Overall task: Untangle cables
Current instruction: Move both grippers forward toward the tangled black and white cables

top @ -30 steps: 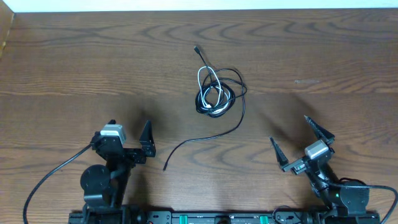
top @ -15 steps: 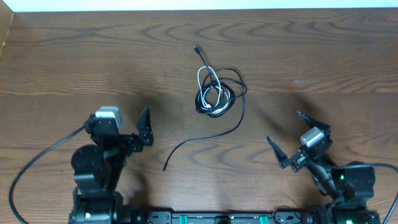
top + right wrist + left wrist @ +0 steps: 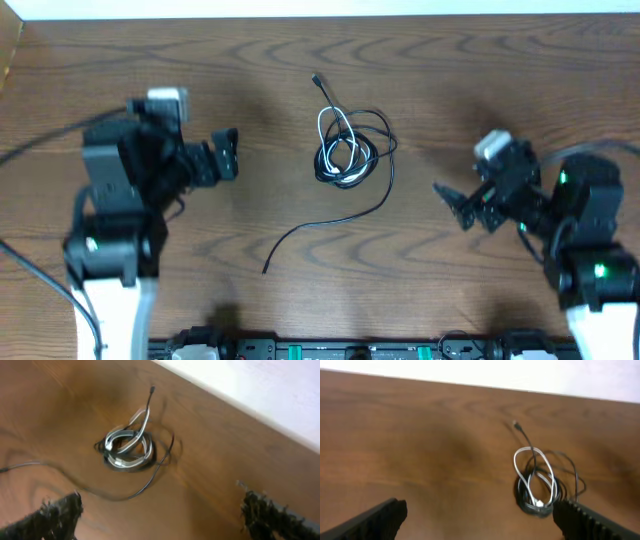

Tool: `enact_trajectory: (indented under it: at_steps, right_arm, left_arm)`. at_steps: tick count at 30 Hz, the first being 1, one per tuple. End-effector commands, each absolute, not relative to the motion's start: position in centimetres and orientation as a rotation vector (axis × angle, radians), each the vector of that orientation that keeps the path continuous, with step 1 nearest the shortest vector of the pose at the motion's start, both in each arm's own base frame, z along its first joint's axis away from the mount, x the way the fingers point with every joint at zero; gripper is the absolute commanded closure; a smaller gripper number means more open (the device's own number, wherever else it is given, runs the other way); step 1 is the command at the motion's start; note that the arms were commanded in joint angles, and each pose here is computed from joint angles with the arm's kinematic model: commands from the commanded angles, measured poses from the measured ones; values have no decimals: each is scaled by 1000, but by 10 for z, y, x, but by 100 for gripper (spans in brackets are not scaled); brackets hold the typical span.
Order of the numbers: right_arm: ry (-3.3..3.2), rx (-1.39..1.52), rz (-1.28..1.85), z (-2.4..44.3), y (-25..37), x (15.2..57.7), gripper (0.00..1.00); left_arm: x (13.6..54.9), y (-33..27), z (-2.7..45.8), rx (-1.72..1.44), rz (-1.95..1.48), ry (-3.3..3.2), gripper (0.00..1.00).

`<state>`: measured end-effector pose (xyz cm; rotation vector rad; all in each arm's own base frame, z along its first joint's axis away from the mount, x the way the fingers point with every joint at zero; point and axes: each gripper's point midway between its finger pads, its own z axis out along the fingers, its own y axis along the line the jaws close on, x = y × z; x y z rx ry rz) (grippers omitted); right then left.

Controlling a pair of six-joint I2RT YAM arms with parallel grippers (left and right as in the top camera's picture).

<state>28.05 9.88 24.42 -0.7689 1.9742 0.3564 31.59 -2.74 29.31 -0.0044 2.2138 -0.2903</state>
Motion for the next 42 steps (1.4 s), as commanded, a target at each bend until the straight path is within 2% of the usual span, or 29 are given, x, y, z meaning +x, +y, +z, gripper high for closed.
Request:
enact_trajectory:
  at_steps: [1,5,9,13,19,20,21,22,24,30,32,37,42]
  right_arm:
    - [2017,-815,304,258,94,302,1]
    - [2140,-864,340,264,94,324,1]
    - [2161,-859,349,268,94,344,1]
    - [2172,-836,398,266,99,344,1]
    - [2165,-730,648,278,120,335,1]
    - [2161,-724,639,279,120,337,16]
    - [2186,-680,625,278,116,339,28]
    - [2218,-625,610,275,112,342,30]
    - [2294,-489,538,268,97,348,25]
    - [2421,-207,349,251,62,356,21]
    - [2458,-105,292,244,51,357,19]
    - [2513,-75,287,228,49,361,21]
    - [2573,-69,290,206,49,368,22]
  left_arm:
    - [334,-32,317,42,-311,2256,2]
    - [348,-45,320,158,-309,2370,2]
    - [362,-58,301,187,-341,2449,2]
    - [363,-59,278,165,-363,2542,2]
    - [372,-75,265,199,-472,2563,1]
    - [374,-80,257,205,-482,2586,4]
    - [375,-85,253,216,-487,2597,7]
    - [378,-90,246,218,-495,2614,11]
    - [385,-103,232,206,-519,2644,13]
    - [410,-136,186,121,-581,2726,27]
    - [415,-145,170,136,-586,2750,28]
    - [424,-164,133,177,-593,2799,28]
    - [427,-177,99,128,-605,2866,35]
